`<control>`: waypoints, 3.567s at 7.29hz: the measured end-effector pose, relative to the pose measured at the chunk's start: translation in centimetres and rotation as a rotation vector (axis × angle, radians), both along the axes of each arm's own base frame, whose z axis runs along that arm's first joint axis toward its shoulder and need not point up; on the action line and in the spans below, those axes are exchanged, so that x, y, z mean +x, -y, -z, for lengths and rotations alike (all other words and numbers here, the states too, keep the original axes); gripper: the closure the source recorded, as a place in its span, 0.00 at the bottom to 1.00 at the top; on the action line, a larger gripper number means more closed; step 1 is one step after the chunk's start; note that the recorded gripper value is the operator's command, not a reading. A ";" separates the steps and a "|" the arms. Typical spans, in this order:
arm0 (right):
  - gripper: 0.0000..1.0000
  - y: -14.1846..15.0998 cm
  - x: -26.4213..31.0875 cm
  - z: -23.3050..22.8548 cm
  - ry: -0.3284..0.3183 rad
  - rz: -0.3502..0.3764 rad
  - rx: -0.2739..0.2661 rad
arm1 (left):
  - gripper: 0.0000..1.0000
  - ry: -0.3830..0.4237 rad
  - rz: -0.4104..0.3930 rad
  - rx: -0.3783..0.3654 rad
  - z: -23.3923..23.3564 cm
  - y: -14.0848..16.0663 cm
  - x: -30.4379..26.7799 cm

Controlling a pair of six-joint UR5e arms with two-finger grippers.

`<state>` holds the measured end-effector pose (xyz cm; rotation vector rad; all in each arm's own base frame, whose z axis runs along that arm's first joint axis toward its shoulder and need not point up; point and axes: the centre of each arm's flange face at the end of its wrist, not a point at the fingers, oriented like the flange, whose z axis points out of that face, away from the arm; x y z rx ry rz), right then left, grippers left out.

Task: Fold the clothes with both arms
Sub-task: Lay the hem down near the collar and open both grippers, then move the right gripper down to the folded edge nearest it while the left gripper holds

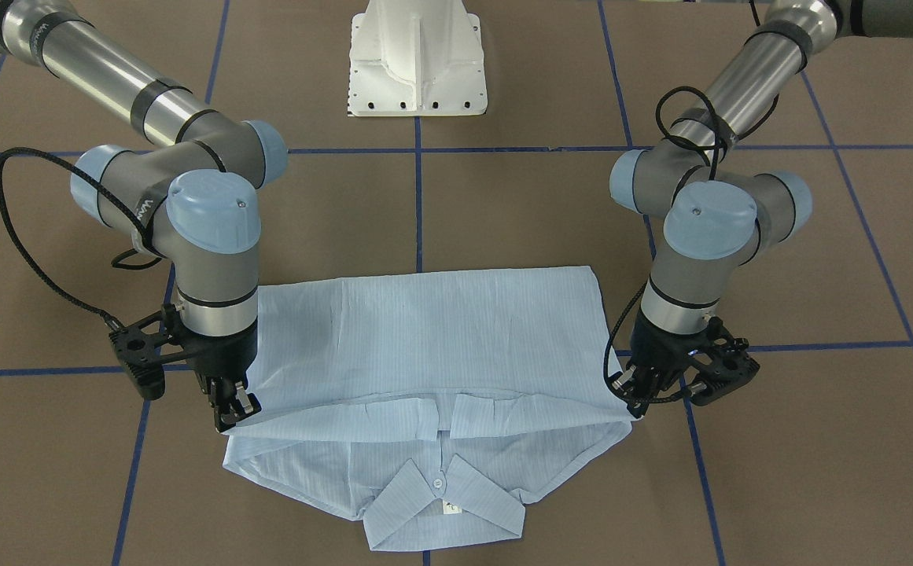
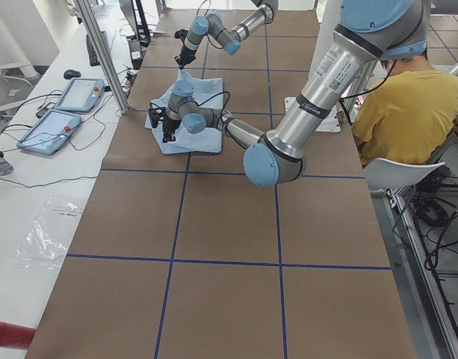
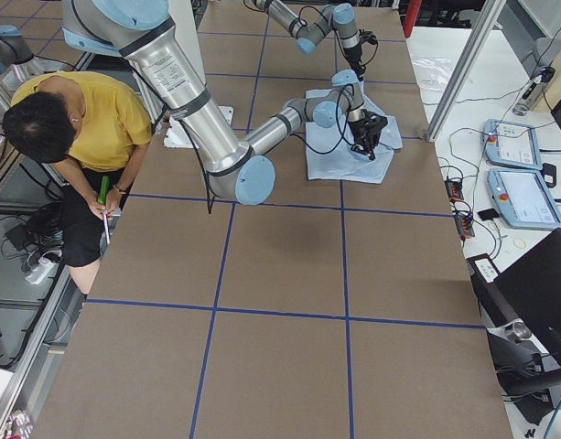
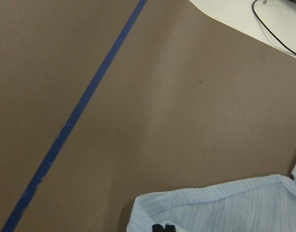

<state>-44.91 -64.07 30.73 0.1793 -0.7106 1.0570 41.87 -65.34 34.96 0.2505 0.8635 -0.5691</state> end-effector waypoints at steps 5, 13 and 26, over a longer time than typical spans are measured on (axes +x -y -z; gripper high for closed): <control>0.84 1.7 -1.5 -2.2 -0.032 0.020 -0.006 | 0.72 0.009 0.002 0.003 -1.4 2.4 1.8; 0.00 -9.9 1.2 -3.3 0.110 0.177 0.072 | 0.47 -0.059 0.011 0.068 -1.0 0.6 -0.8; 1.00 -17.7 -1.2 -7.2 0.174 0.202 -0.056 | 0.48 -0.052 0.017 0.061 -2.5 -0.2 -1.4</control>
